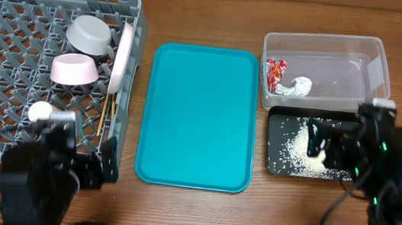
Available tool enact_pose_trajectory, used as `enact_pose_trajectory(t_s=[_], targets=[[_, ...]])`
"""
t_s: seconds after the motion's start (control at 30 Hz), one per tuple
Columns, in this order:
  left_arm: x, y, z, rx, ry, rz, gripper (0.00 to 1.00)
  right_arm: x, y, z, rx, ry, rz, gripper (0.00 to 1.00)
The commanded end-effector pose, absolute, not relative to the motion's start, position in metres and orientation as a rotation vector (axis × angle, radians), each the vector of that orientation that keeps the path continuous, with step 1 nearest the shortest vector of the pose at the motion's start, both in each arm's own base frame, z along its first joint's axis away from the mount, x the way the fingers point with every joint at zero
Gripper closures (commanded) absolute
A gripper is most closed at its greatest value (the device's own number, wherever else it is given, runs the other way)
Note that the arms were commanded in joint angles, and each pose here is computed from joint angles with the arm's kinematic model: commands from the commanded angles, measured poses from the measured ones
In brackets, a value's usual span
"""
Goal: Sort waste into correct bins and load items into the dishwasher
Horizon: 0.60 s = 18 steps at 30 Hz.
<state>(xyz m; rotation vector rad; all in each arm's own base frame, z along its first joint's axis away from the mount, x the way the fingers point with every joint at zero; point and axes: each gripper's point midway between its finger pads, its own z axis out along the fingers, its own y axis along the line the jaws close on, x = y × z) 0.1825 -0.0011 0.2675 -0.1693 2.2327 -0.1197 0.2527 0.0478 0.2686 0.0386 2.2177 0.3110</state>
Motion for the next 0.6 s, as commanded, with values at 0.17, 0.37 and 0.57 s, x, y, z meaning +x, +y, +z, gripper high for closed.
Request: enact_pose_trajectory(t_s=[0.17, 0.37, 0.57], targets=[[0.144, -0.007, 0.250, -0.132, 2.258, -0.126, 0.00, 0.228, 0.041, 0.261, 0.056, 2.241, 0.282, 0.00], [0.144, -0.007, 0.250, -0.132, 2.258, -0.126, 0.00, 0.228, 0.041, 0.261, 0.056, 2.243, 0.282, 0.00], [0.144, -0.007, 0.251, -0.132, 2.258, -0.126, 0.00, 0.233, 0.025, 0.280, 0.072, 2.076, 0.183, 0.00]])
